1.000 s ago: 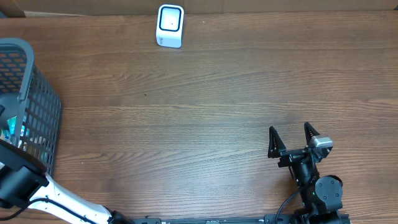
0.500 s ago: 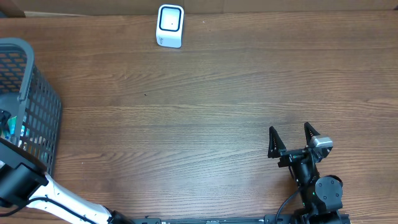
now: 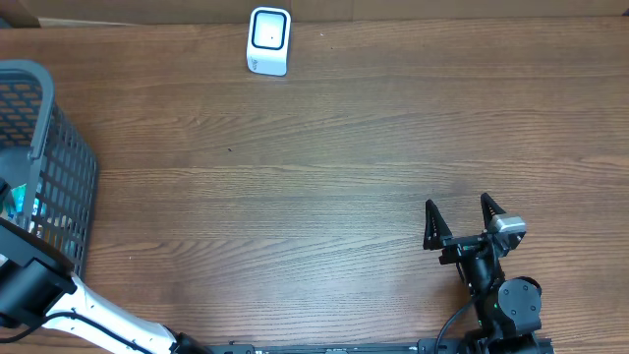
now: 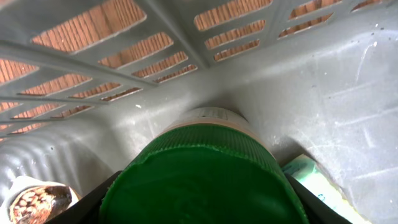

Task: Scan the item barcode
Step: 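Reach the left gripper into the basket and grasp the green-lidded jar, then carry the green-lidded jar with the left gripper toward the scanner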

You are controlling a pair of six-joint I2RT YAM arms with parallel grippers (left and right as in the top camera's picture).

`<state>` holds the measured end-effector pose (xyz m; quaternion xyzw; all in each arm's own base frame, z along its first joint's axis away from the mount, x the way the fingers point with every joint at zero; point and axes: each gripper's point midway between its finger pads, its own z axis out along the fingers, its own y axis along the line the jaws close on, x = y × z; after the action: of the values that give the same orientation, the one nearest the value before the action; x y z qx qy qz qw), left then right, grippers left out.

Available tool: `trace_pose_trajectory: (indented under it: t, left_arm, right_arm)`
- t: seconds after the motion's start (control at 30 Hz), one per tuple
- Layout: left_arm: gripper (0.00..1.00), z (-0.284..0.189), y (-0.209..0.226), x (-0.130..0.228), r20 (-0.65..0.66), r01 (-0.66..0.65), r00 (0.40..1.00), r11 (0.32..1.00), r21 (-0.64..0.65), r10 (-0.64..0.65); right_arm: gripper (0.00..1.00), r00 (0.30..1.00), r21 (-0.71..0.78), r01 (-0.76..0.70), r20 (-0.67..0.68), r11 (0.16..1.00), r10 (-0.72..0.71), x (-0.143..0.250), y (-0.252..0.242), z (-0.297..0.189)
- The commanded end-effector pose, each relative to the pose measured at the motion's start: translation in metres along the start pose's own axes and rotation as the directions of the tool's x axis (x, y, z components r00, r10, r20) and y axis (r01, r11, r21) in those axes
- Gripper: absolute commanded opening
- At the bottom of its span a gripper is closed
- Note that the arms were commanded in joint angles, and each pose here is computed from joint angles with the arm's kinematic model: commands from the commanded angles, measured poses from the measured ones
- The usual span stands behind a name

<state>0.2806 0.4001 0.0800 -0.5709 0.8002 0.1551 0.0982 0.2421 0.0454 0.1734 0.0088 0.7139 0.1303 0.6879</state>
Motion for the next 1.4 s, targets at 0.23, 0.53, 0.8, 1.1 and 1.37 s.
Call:
trace_pose_trajectory:
  t: [0.23,0.53,0.8,1.1,1.37]
  left_arm:
    - [0.23,-0.113,-0.035,-0.033,0.168,-0.009,0.985,0.962,0.274,-0.038]
    - [0.16,-0.288,-0.051,-0.013,0.406,-0.129,0.908,0.852,0.508,-0.104]
    - [0.17,-0.409,-0.085,0.077,0.529,-0.385,0.849,0.669,0.635,-0.013]
    - [0.19,-0.42,-0.175,0.239,0.494,-0.658,0.748,0.397,0.64,0.443]
    - [0.18,-0.364,-0.234,0.353,0.394,-0.792,0.505,0.23,0.566,0.768]
  right_arm:
    - [1.0,1.0,-0.009,0.0,-0.001,1.0,0.0,0.003,0.001,0.0]
    - [1.0,1.0,-0.009,0.0,-0.001,1.0,0.0,0.003,0.001,0.0]
    - [1.0,1.0,-0.009,0.0,-0.001,1.0,0.0,0.003,0.001,0.0]
    - [1.0,1.0,-0.009,0.0,-0.001,1.0,0.0,0.003,0.001,0.0]
    - [1.0,1.0,-0.009,0.0,-0.001,1.0,0.0,0.003,0.001,0.0]
